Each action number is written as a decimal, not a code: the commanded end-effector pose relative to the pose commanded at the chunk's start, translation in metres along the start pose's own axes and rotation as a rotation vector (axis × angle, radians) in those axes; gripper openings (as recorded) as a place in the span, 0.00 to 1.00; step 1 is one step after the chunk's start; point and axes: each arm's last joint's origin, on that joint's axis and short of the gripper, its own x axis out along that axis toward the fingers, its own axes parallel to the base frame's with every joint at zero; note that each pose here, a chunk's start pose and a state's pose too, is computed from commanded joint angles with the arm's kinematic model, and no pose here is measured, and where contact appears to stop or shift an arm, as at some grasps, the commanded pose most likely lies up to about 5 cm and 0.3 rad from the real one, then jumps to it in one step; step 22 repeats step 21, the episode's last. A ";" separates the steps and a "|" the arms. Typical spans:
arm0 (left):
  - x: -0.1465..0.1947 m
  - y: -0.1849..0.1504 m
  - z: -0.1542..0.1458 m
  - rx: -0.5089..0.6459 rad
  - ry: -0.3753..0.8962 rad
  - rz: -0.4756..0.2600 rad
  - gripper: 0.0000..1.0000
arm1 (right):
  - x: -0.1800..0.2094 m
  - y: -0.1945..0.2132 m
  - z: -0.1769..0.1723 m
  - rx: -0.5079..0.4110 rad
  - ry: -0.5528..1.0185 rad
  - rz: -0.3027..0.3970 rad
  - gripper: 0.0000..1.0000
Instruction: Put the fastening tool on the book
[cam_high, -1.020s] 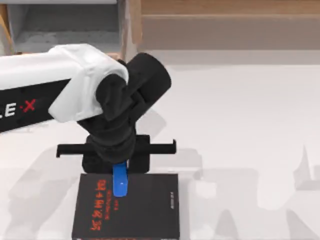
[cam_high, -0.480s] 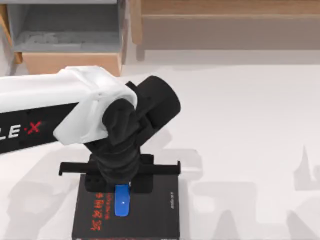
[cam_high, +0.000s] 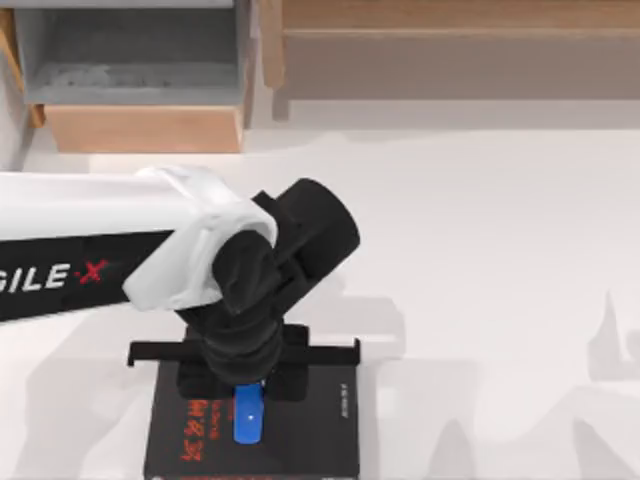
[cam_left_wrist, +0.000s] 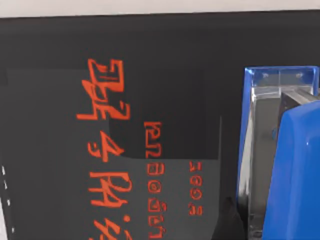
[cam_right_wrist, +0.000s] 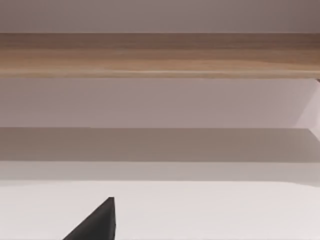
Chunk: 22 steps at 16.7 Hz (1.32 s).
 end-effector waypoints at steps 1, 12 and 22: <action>0.000 0.000 0.000 0.000 0.000 0.000 0.00 | 0.000 0.000 0.000 0.000 0.000 0.000 1.00; 0.000 0.000 0.000 0.000 0.000 0.000 0.75 | 0.000 0.000 0.000 0.000 0.000 0.000 1.00; 0.000 0.000 0.000 0.000 0.000 0.000 1.00 | 0.000 0.000 0.000 0.000 0.000 0.000 1.00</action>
